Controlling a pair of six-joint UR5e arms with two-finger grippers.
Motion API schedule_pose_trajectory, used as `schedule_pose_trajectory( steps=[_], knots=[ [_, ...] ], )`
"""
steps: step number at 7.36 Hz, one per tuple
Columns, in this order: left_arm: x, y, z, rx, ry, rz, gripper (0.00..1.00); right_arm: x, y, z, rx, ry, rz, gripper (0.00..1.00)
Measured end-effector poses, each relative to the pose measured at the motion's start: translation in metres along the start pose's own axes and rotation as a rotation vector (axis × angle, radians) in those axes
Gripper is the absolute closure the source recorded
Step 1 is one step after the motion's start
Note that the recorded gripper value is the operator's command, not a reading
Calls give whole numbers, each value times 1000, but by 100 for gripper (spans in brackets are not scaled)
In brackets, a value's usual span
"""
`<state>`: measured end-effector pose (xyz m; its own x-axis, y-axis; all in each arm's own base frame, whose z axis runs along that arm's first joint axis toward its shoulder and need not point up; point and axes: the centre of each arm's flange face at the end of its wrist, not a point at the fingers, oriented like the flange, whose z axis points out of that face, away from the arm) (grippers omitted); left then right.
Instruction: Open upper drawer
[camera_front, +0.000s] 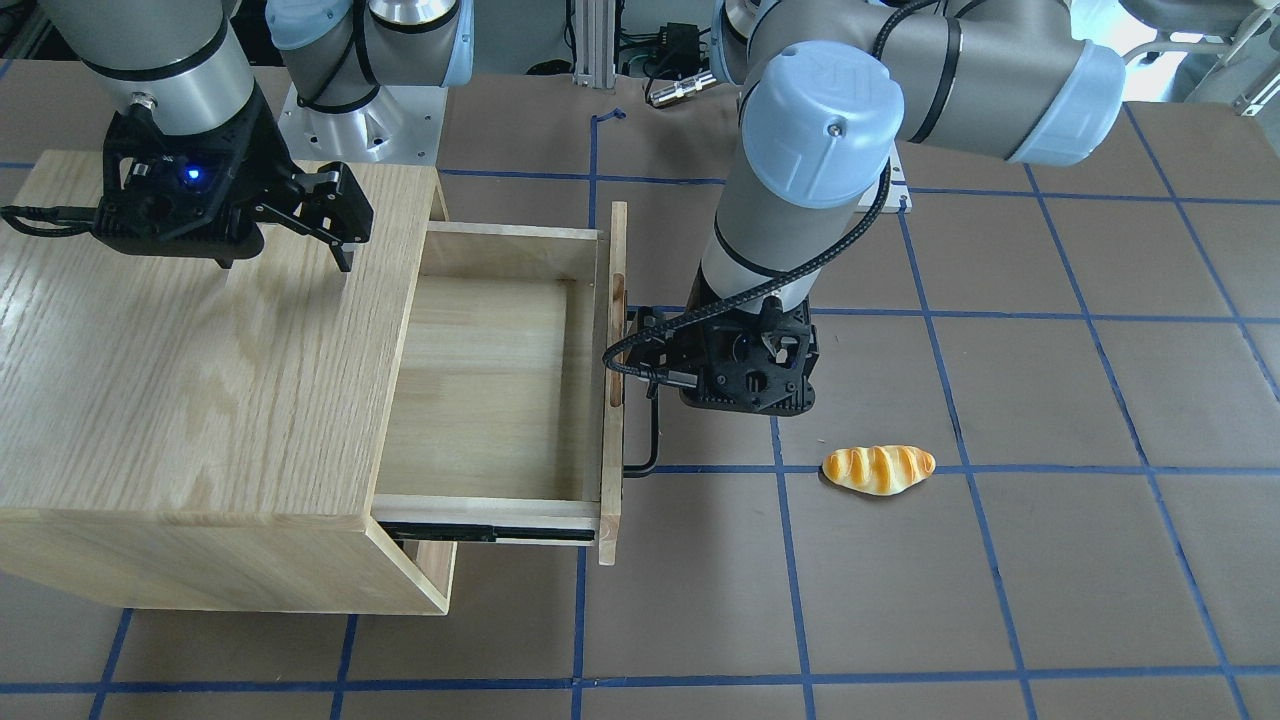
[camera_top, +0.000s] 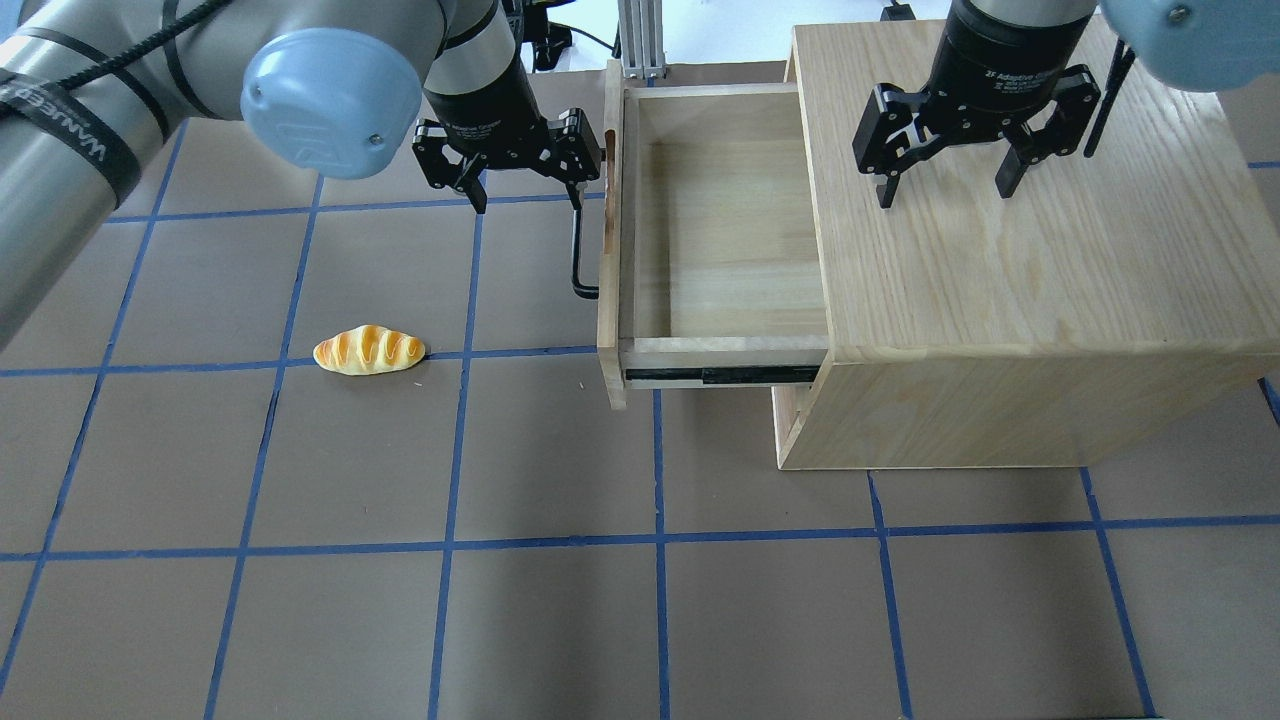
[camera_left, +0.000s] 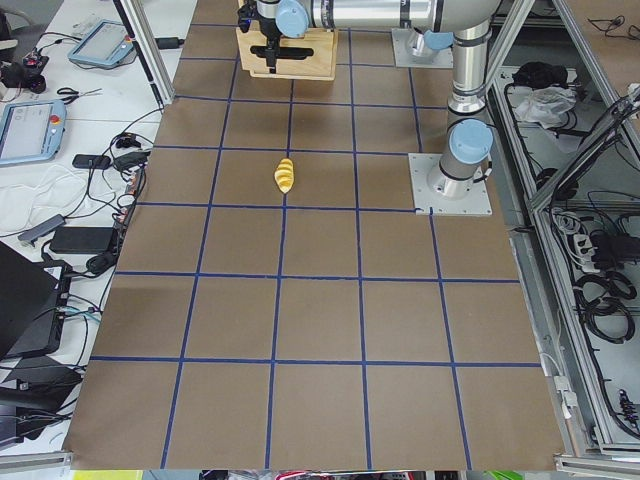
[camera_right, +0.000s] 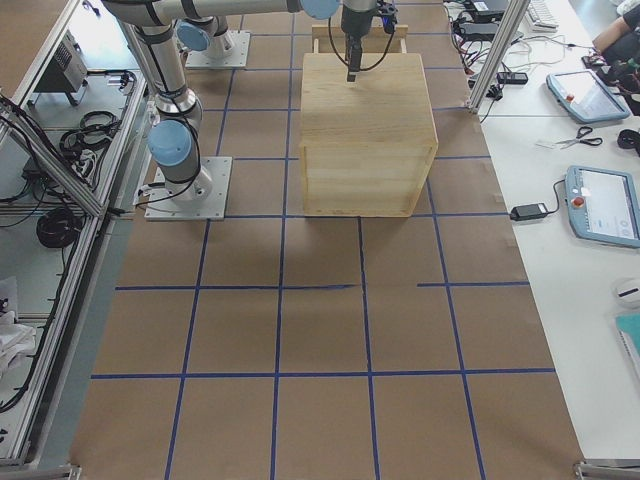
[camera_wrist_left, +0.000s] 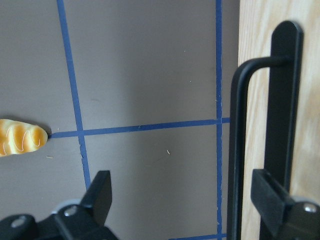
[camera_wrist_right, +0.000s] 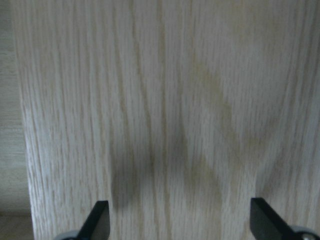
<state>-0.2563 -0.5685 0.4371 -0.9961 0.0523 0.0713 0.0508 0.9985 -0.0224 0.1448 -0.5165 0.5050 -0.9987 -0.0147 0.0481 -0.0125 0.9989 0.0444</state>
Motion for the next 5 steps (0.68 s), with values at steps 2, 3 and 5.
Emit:
schedule_pose_trajectory(
  steps=[2, 3, 5],
  knots=[
    [-28, 5, -46, 14, -12, -46, 0, 0, 0, 0, 0, 0, 1, 0],
    [-60, 6, -66, 13, -14, -82, 0, 0, 0, 0, 0, 0, 1, 0],
    [-109, 17, -91, 13, -22, -95, 0, 0, 0, 0, 0, 0, 0, 0]
  ],
)
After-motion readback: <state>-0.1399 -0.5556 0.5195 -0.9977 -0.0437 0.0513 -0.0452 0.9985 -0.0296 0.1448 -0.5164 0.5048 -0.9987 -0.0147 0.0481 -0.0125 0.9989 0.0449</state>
